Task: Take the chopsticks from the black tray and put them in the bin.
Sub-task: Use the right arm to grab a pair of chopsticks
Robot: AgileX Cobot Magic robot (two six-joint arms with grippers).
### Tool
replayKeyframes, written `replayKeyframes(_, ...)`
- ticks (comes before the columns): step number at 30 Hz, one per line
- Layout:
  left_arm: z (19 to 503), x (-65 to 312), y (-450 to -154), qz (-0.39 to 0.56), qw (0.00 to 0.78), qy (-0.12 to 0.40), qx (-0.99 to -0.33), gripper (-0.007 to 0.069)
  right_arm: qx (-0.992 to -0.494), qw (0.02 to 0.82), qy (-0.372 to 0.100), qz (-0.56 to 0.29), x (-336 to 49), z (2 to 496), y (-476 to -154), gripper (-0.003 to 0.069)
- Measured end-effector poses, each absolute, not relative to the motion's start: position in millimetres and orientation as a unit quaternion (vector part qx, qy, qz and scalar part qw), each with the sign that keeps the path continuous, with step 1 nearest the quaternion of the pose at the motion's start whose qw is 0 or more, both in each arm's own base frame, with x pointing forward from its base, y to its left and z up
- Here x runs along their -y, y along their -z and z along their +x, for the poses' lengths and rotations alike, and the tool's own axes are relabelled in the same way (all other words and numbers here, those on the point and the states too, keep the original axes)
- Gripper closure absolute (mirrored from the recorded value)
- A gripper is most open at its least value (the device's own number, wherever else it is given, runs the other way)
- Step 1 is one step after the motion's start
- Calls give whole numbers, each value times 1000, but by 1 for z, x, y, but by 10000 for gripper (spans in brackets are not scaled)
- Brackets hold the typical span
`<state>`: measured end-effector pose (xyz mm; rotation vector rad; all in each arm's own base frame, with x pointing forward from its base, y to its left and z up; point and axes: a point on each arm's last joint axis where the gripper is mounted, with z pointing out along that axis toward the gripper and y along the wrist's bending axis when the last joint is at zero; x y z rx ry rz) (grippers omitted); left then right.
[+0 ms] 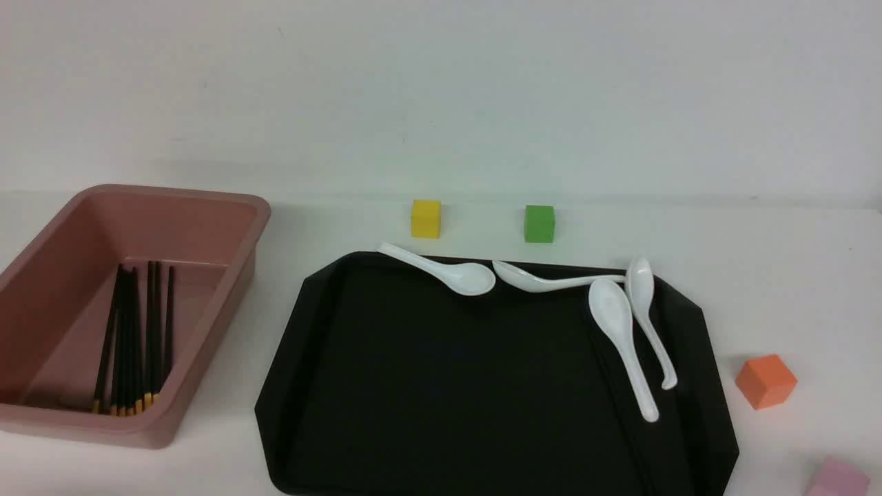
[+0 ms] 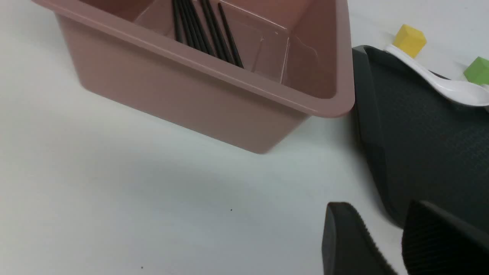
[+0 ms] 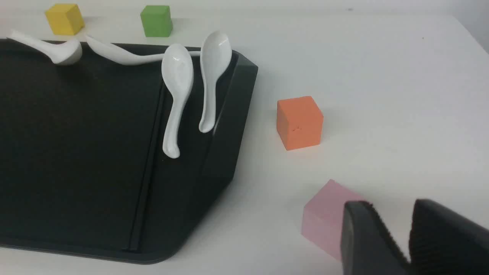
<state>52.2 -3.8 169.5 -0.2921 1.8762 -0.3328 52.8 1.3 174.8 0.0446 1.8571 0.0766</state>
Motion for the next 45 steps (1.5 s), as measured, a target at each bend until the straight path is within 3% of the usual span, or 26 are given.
replayKeyframes(45, 52, 4, -169, -124, 570, 142, -799, 386, -800, 598, -34, 20, -1, 53, -175, 420)
